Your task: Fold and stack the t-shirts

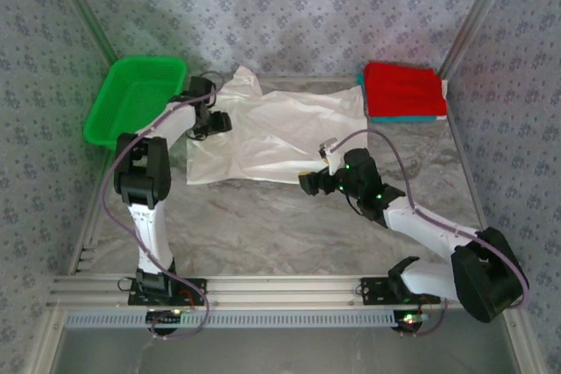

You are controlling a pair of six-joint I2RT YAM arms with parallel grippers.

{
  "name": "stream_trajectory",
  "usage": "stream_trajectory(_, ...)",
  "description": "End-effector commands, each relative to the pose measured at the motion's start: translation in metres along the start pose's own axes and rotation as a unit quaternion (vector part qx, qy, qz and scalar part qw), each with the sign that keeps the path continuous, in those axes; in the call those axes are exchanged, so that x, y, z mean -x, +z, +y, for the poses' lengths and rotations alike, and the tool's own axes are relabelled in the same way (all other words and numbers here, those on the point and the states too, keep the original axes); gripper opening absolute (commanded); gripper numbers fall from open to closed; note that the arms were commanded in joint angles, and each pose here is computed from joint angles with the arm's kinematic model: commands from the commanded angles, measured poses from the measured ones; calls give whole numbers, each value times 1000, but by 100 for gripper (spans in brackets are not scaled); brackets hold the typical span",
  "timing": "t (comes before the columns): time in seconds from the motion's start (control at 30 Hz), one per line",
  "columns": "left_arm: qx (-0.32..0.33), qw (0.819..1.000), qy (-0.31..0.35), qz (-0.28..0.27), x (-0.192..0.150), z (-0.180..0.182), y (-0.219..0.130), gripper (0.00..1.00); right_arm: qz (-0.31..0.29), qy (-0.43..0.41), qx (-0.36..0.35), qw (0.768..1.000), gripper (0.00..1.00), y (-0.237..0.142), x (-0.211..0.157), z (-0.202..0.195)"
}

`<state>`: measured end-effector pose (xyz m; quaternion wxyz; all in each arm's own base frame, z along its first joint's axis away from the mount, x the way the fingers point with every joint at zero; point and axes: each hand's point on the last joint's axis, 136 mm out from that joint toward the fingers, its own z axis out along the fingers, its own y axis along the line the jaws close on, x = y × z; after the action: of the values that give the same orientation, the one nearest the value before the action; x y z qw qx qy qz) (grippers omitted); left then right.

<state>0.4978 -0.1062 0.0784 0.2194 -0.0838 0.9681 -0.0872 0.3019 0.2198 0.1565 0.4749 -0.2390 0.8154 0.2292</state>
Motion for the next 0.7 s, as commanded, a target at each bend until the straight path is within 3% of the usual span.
stream_trajectory(0.0, 14, 1000, 12, -3, 13, 5, 4, 66, -18, -9, -23, 1000, 94, -8, 13, -10)
stream_trajectory(0.2, -1, 1000, 22, 12, 17, -5, 27, 57, -29, 9, -69, 997, 94, -12, 19, -33)
stream_trajectory(0.37, -3, 1000, 15, 27, 10, -4, 44, 55, -37, 141, -144, 979, 93, -23, 17, -96)
stream_trajectory(0.5, -8, 999, 11, 35, 7, -5, 51, 41, -46, 181, -167, 968, 93, -32, 12, -120)
stream_trajectory(0.57, -10, 999, 11, 35, 7, -7, 50, 24, -43, 179, -174, 967, 93, -34, 13, -124)
stream_trajectory(0.63, -10, 999, 10, 30, 10, -7, 45, 18, -39, 179, -177, 967, 93, -35, 13, -126)
stream_trajectory(0.67, -10, 1000, 10, 27, 11, -8, 41, 7, -37, 179, -176, 967, 93, -35, 12, -126)
